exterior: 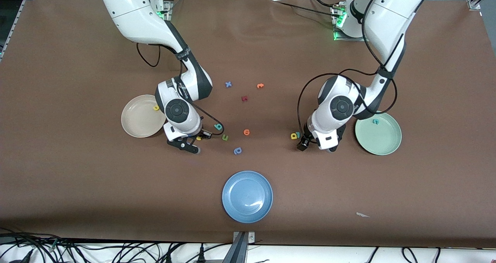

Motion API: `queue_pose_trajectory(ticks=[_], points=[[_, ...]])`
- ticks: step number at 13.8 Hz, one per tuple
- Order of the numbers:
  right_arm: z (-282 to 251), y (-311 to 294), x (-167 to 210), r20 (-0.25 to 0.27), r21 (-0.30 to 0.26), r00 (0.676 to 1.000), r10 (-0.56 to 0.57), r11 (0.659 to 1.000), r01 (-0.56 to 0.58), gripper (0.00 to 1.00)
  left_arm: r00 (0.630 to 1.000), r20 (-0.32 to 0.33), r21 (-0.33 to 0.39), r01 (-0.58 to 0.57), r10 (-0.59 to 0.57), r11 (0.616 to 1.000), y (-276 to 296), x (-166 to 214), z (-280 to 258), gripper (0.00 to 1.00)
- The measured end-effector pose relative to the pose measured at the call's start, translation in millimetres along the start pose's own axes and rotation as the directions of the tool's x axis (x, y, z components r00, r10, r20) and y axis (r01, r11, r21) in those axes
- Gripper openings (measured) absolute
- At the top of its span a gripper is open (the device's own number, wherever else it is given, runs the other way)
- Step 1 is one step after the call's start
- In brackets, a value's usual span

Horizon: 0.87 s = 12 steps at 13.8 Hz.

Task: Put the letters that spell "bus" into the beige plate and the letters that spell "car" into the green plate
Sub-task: 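Grasp the yellow s with the right gripper while the left gripper reaches the yellow a, then place the s on the cream plate while the left gripper grasps the yellow a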

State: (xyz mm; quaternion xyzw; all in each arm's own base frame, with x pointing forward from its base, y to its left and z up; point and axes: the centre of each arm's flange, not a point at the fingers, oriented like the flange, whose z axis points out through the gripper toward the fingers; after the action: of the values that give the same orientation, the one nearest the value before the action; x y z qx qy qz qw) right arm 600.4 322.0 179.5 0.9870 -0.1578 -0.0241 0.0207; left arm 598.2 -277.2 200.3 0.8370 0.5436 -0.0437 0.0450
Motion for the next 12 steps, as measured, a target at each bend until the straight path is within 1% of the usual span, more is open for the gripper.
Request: queue_pose_trajectory(ticks=[2, 3, 4, 5, 6, 7, 8, 12], points=[[0, 0, 0, -0.008, -0.006, 1.0, -0.011, 1.0, 0.011, 0.38, 0.999, -0.001, 0.007, 0.045, -0.045, 0.999, 0, -10, 5, 0.93], [0, 0, 1, -0.01, -0.007, 1.0, -0.014, 1.0, 0.014, 0.35, 0.998, -0.001, 0.012, 0.061, -0.061, 0.998, -1, -16, 9, 0.93], [0, 0, 1, -0.011, -0.008, 1.0, -0.015, 1.0, 0.015, 0.35, 0.997, 0.0, 0.015, 0.077, -0.077, 0.997, 0, -21, 13, 0.93], [0, 1, 1, -0.012, -0.008, 1.0, -0.015, 1.0, 0.015, 0.3, 0.996, 0.002, 0.015, 0.093, -0.093, 0.996, 3, -25, 16, 0.93], [0, 1, 2, -0.013, -0.008, 1.0, -0.015, 1.0, 0.015, 0.27, 0.994, 0.004, 0.013, 0.111, -0.111, 0.994, 6, -26, 19, 0.93], [-1, 1, 2, -0.013, -0.008, 1.0, -0.015, 1.0, 0.015, 0.26, 0.992, 0.006, 0.011, 0.125, -0.126, 0.992, 9, -26, 21, 0.93], [-1, 1, 2, -0.013, -0.007, 1.0, -0.015, 1.0, 0.015, 0.22, 0.99, 0.007, 0.011, 0.14, -0.14, 0.99, 10, -26, 24, 0.93], [-3, 2, 5, -0.022, -0.01, 1.0, -0.022, 1.0, 0.021, 0.22, 0.985, 0.011, 0.011, 0.173, -0.173, 0.985, 16, -37, 32, 0.9]])
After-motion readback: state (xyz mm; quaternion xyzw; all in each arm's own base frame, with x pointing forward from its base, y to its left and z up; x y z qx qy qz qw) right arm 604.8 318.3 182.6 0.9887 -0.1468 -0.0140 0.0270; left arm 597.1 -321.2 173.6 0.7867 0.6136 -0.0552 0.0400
